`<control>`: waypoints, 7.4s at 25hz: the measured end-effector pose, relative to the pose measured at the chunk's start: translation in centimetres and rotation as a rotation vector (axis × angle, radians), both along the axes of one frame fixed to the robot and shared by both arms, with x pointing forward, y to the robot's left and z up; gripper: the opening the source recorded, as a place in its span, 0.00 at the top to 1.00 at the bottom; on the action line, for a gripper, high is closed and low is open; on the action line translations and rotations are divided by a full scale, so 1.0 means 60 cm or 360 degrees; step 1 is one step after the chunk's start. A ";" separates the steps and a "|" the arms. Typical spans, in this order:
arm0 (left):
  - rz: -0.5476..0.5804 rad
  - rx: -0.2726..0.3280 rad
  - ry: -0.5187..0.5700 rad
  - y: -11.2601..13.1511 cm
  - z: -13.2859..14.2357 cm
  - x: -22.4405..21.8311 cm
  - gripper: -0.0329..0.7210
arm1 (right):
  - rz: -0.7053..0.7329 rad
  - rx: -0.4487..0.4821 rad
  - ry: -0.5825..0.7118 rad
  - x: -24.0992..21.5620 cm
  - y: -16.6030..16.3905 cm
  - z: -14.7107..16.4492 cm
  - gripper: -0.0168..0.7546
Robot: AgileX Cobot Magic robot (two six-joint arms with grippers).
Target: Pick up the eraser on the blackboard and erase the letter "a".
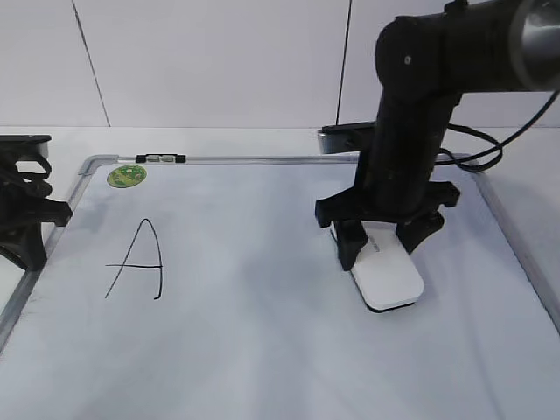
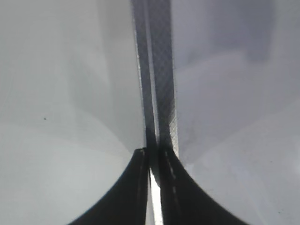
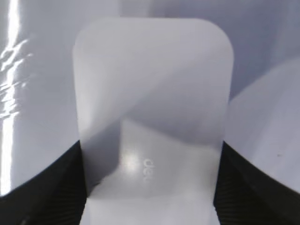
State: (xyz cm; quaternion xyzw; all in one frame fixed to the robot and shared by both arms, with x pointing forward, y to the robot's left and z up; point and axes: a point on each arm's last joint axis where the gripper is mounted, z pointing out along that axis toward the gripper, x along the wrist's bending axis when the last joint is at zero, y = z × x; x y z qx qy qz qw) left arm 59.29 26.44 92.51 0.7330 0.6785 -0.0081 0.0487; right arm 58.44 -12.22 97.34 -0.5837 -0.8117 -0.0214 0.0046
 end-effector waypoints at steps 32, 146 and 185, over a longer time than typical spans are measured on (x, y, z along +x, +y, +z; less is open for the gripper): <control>-0.0006 0.0007 0.0002 0.001 0.000 0.000 0.92 | -0.0388 -0.0097 0.0018 0.053 -0.254 0.000 0.27; -0.0091 0.0003 -0.0022 0.009 0.168 -0.091 0.64 | -0.0453 0.0223 -0.0514 -0.112 -0.246 0.262 0.21; -0.0097 -0.0055 -0.1095 0.042 0.346 -0.499 0.64 | -0.0409 0.0319 -0.1289 -0.558 -0.284 0.229 0.21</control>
